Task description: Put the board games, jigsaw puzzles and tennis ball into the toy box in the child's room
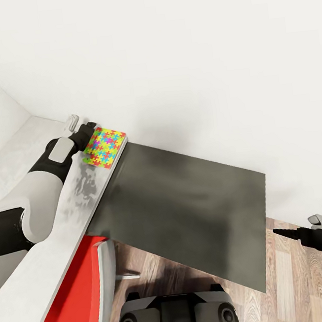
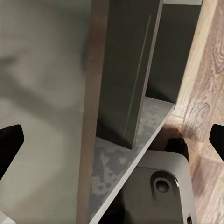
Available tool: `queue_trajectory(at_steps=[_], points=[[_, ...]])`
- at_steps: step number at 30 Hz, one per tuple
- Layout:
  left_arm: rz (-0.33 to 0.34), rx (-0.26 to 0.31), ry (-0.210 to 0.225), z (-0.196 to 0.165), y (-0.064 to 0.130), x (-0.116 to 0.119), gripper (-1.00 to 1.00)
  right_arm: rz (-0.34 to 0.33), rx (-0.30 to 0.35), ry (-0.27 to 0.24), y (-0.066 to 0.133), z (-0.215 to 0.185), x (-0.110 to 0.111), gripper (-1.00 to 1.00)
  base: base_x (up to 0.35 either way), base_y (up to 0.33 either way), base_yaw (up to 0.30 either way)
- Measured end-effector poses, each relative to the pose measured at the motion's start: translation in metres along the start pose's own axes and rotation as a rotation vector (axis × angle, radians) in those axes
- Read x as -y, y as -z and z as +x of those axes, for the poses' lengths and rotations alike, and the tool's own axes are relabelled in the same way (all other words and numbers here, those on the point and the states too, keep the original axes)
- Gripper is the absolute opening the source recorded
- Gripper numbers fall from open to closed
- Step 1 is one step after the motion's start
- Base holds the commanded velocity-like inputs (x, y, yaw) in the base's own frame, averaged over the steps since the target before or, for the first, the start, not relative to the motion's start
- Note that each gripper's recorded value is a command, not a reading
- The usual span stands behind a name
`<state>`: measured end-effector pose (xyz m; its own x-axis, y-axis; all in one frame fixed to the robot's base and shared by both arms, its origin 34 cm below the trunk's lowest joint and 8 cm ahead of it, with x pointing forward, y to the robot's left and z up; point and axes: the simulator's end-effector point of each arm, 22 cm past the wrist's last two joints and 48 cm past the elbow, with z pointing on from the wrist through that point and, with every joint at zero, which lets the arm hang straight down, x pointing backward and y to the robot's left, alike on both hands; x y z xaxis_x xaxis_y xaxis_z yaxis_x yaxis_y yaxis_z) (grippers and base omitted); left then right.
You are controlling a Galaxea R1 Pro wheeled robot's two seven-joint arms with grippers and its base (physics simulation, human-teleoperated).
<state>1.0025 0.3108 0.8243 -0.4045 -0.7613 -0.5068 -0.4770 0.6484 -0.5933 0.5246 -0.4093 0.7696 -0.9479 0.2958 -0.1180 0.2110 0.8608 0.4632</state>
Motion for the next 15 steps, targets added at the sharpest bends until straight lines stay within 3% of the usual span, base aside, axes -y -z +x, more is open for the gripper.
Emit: queue_trajectory(at_steps=[7, 15], points=[[0.003, 0.002, -0.01, 0.0007, 0.001, -0.0007, 1.0, 0.0, -0.001, 0.0, -0.0002, 0.0001, 0.0001, 1.0, 0.0, 0.0, 0.0], [0.02, -0.006, 0.027, 0.0047, 0.0013, 0.0045, 1.0, 0.001, 0.0, 0.0, -0.0002, 0.0, 0.0001, 1.0, 0.0, 0.0, 0.0]])
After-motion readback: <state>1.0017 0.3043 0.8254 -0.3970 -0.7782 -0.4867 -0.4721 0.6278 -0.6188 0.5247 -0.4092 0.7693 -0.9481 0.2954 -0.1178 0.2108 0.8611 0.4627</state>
